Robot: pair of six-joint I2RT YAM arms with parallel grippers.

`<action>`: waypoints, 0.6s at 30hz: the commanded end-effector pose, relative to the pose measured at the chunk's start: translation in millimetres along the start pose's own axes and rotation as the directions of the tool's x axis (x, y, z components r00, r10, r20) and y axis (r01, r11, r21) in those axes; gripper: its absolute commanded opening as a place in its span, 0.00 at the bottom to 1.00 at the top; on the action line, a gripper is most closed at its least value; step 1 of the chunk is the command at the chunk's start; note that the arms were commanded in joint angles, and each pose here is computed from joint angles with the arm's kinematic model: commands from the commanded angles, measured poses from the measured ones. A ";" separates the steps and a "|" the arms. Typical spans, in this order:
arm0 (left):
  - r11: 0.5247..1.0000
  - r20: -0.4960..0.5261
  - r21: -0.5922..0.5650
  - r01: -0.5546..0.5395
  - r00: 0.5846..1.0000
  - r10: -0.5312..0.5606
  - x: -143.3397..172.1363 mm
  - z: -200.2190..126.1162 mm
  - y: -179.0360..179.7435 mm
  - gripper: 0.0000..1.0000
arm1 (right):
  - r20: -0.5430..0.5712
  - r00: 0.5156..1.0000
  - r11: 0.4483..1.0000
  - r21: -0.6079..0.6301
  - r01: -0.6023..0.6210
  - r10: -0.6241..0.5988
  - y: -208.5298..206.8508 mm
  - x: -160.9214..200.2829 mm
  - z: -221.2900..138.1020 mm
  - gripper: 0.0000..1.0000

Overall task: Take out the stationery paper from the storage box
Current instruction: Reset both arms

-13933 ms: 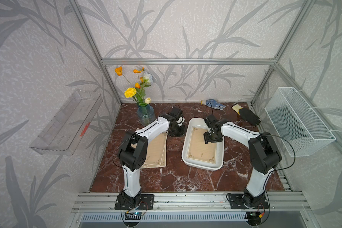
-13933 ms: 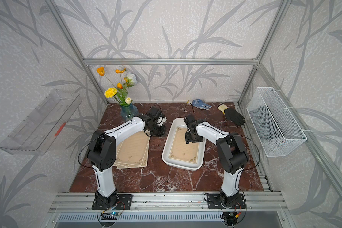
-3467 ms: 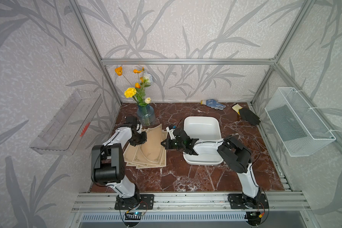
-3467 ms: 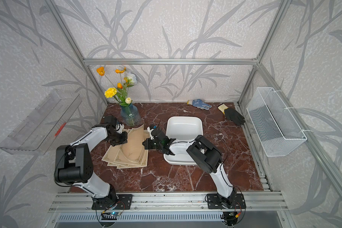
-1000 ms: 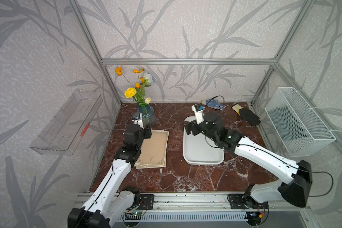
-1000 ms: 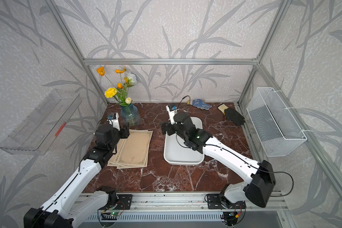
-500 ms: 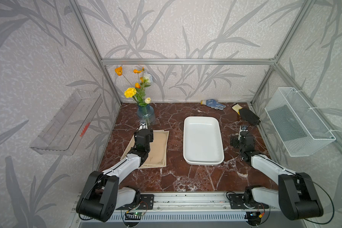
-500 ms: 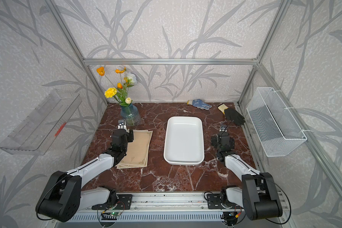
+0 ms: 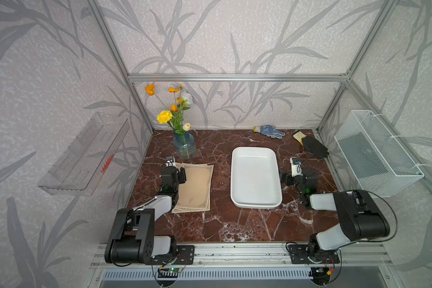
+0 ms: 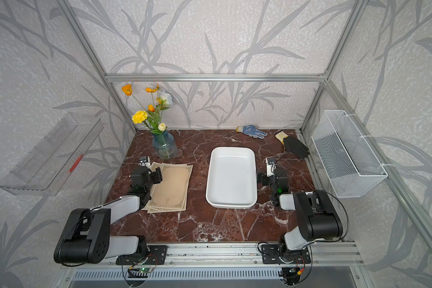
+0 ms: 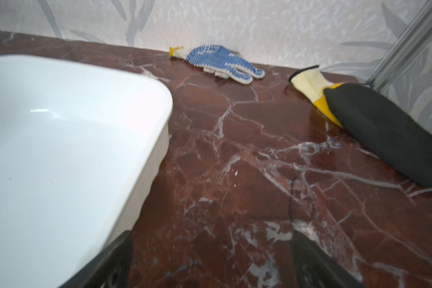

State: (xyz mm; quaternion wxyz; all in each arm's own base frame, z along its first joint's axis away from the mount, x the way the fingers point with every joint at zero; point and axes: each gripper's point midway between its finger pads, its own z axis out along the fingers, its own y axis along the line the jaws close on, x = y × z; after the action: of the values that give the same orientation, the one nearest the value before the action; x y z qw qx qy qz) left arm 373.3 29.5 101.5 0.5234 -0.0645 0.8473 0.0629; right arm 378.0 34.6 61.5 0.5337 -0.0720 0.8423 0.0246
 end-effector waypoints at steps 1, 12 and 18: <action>0.995 0.057 0.064 -0.073 0.996 0.070 -13.2 0.7 -11.7 0.70 | 0.096 0.995 1.000 0.011 -0.006 0.005 -4.0 -31.7 -4.8 0.97; 0.991 0.110 0.127 -0.030 0.994 0.016 -0.7 18.0 -16.8 0.73 | 0.069 0.997 1.000 0.022 -0.018 0.017 -6.8 -33.4 3.0 0.98; 0.998 0.071 0.043 0.039 0.997 -0.042 -0.5 25.3 4.3 0.99 | 0.063 0.998 1.000 0.023 -0.017 0.016 -7.2 -33.2 3.2 0.99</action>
State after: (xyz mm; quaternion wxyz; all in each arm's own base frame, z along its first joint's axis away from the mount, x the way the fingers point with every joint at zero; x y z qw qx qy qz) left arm 383.4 31.2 71.3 0.5313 -0.0525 0.8450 0.0299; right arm 391.0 34.0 79.2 0.5494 -0.0635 0.8328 0.0249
